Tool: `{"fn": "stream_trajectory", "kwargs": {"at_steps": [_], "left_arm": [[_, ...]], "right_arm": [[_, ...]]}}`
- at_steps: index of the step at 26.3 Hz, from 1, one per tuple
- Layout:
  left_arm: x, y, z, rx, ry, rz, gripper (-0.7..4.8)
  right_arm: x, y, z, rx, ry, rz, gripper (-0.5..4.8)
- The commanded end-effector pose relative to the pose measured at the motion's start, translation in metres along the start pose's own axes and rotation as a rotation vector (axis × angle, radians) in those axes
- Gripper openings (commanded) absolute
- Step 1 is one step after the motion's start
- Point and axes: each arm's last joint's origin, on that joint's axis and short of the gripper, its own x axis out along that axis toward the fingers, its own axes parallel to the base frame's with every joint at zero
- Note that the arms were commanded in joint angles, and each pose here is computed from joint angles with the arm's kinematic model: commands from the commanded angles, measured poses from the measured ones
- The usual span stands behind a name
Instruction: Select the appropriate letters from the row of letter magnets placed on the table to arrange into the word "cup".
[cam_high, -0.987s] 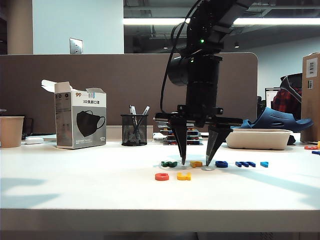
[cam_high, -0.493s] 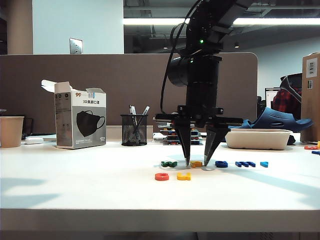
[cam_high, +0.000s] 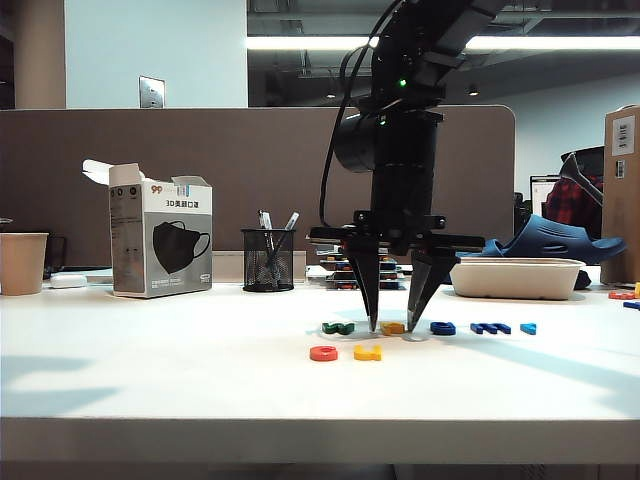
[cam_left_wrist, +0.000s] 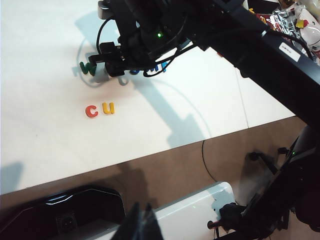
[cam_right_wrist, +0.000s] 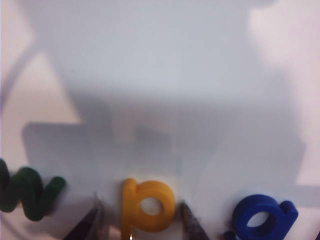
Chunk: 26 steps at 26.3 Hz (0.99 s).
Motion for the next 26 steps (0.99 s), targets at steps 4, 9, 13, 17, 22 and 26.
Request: {"fn": "stream_trajectory", "kwargs": {"at_steps": [4, 9, 13, 17, 22, 26], "left_arm": [[-0.0013, -0.0007, 0.0002, 0.007, -0.006, -0.008, -0.05], [-0.0013, -0.0007, 0.0002, 0.007, -0.006, -0.008, -0.05], [-0.0013, -0.0007, 0.0002, 0.007, -0.006, -0.008, -0.05], [-0.0013, -0.0007, 0.0002, 0.007, -0.006, -0.008, -0.05], [-0.0013, -0.0007, 0.0002, 0.007, -0.006, -0.008, -0.05], [-0.0013, -0.0007, 0.0002, 0.007, -0.006, -0.008, -0.05]], "right_arm": [[0.0079, 0.0015, 0.0002, -0.005, 0.009, 0.008, 1.38], [0.0079, 0.0016, 0.0004, -0.005, 0.008, 0.009, 1.38], [0.0079, 0.0016, 0.0004, -0.005, 0.007, 0.009, 1.39], [0.0079, 0.0016, 0.0005, -0.005, 0.007, 0.008, 1.38], [0.0079, 0.0015, 0.0001, -0.005, 0.010, 0.007, 1.38], [0.0079, 0.0015, 0.0001, -0.005, 0.010, 0.007, 1.02]]}}
